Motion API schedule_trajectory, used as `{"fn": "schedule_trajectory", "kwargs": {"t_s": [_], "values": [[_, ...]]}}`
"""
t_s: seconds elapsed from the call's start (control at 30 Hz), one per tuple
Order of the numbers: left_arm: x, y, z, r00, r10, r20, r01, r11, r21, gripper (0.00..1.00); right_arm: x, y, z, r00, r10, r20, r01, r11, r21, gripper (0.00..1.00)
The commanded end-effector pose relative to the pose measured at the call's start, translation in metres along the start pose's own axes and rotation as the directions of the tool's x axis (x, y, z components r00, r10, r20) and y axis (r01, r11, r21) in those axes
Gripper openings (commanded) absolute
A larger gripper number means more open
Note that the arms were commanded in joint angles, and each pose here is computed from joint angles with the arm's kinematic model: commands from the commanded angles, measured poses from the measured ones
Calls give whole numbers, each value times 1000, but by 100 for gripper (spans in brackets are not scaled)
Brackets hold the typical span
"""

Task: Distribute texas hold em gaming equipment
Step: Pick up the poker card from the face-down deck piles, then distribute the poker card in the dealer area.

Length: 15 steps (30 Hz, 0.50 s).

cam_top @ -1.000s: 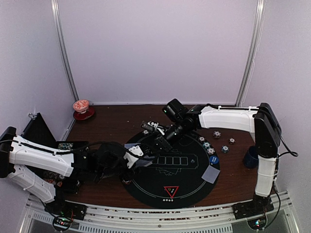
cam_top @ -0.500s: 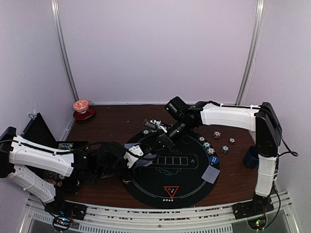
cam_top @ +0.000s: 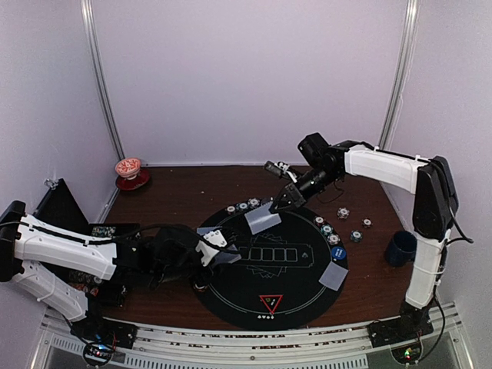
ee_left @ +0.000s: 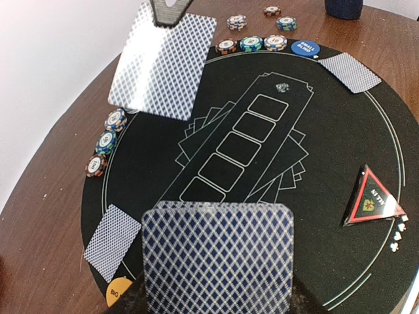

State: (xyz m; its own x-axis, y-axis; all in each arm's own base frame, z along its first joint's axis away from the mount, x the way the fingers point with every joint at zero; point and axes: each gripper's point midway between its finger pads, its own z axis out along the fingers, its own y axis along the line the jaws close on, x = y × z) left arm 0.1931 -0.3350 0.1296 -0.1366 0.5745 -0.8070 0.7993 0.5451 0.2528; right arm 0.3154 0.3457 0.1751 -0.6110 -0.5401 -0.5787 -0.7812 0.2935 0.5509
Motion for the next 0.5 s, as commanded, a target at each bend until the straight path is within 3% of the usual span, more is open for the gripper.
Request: {"fn": "schedule_trajectory", "kwargs": {"t_s": [0.0, 0.47], "values": [[-24, 0, -3, 996, -23, 88, 23, 1000, 1, 52, -4, -7, -22, 1000, -12, 7, 12, 1000, 3, 0], [-25, -1, -4, 996, -25, 91, 24, 1000, 11, 52, 43, -107, -68, 981, 53, -186, -15, 980, 199, 0]]}}
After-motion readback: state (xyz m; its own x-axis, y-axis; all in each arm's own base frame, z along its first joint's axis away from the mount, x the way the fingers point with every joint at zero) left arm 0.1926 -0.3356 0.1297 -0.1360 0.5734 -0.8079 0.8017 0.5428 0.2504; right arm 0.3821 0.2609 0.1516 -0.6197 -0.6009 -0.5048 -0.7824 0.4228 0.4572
